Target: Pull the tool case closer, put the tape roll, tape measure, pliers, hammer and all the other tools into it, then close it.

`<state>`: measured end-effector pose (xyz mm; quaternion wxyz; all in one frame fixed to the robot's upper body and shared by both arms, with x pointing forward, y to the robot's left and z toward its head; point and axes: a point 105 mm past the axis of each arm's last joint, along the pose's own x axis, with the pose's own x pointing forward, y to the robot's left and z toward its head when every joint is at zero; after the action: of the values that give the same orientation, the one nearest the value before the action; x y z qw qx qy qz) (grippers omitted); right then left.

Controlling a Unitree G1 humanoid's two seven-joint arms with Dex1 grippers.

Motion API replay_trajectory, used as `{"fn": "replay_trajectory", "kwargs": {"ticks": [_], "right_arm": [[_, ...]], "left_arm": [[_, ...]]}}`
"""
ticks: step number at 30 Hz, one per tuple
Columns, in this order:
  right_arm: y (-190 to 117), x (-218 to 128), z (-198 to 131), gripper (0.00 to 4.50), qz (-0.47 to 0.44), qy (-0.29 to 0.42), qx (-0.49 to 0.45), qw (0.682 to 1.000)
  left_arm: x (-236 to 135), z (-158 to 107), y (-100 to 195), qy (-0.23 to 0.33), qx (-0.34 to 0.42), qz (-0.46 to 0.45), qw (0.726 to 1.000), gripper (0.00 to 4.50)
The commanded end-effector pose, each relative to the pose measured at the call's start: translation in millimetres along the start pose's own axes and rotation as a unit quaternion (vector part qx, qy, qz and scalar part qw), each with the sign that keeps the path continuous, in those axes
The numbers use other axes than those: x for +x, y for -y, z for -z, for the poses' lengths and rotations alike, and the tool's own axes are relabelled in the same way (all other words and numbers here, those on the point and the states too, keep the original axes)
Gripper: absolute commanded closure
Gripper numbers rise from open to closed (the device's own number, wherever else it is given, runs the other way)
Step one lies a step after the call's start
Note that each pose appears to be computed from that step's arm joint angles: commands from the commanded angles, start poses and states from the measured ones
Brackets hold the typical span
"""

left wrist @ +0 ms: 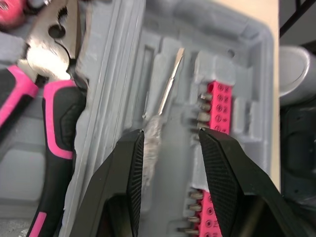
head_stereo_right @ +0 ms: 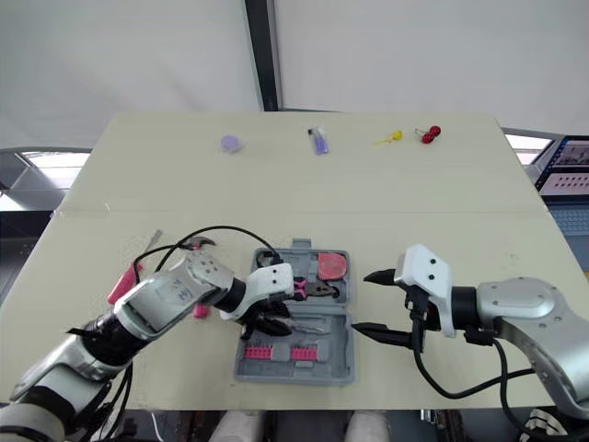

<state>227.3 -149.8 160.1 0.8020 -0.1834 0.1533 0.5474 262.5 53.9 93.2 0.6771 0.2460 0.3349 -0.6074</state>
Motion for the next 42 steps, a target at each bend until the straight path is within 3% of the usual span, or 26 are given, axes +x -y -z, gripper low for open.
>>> {"fn": "replay_trajectory", "kwargs": {"ticks": [1,7,9,13,17,21,25,27,30,42], "right_arm": [[-1.2,-5.6,-13.8,0.0,0.008,0.01,-0.027,1.0],[-1.8,-6.2,-13.4,0.0,0.009,0.01,-0.025,1.0],[-1.7,-6.4,-13.3,0.0,0.009,0.009,-0.025,1.0],[-1.2,-7.3,-13.4,0.0,0.009,0.008,-0.026,1.0],[-0.5,-8.6,-12.8,0.0,0.008,0.005,-0.027,1.0],[0.3,-8.5,-12.6,0.0,0.009,0.003,-0.027,1.0],[0.3,-8.6,-12.1,0.0,0.007,0.001,-0.026,1.0],[0.3,-8.7,-12.0,0.0,0.007,0.001,-0.026,1.0],[0.9,-9.1,-12.7,0.0,0.008,0.0,-0.026,1.0],[2.7,-9.0,-13.2,0.0,0.012,0.0,-0.026,1.0]], "left_arm": [[-20.5,-24.2,0.8,0.037,0.015,-0.006,0.999,2.62],[-41.8,-38.0,-6.7,0.087,0.016,-0.011,0.996,2.62],[-45.5,-37.5,-8.1,0.114,0.05,-0.007,0.992,2.62],[-49.9,-30.4,-5.3,0.157,0.053,0.025,0.986,2.62],[-47.4,-13.7,-7.7,0.154,0.086,0.024,0.984,2.62],[-45.1,-14.6,-1.2,0.204,0.102,0.043,0.973,2.62],[-34.7,-1.9,5.9,0.217,0.109,0.052,0.969,2.62],[-30.9,1.7,6.4,0.224,0.113,0.048,0.967,3.16],[-25.7,3.2,6.9,0.231,0.105,0.046,0.966,4.44],[-2.9,31.2,6.0,0.18,0.1,0.039,0.978,4.44]]}}
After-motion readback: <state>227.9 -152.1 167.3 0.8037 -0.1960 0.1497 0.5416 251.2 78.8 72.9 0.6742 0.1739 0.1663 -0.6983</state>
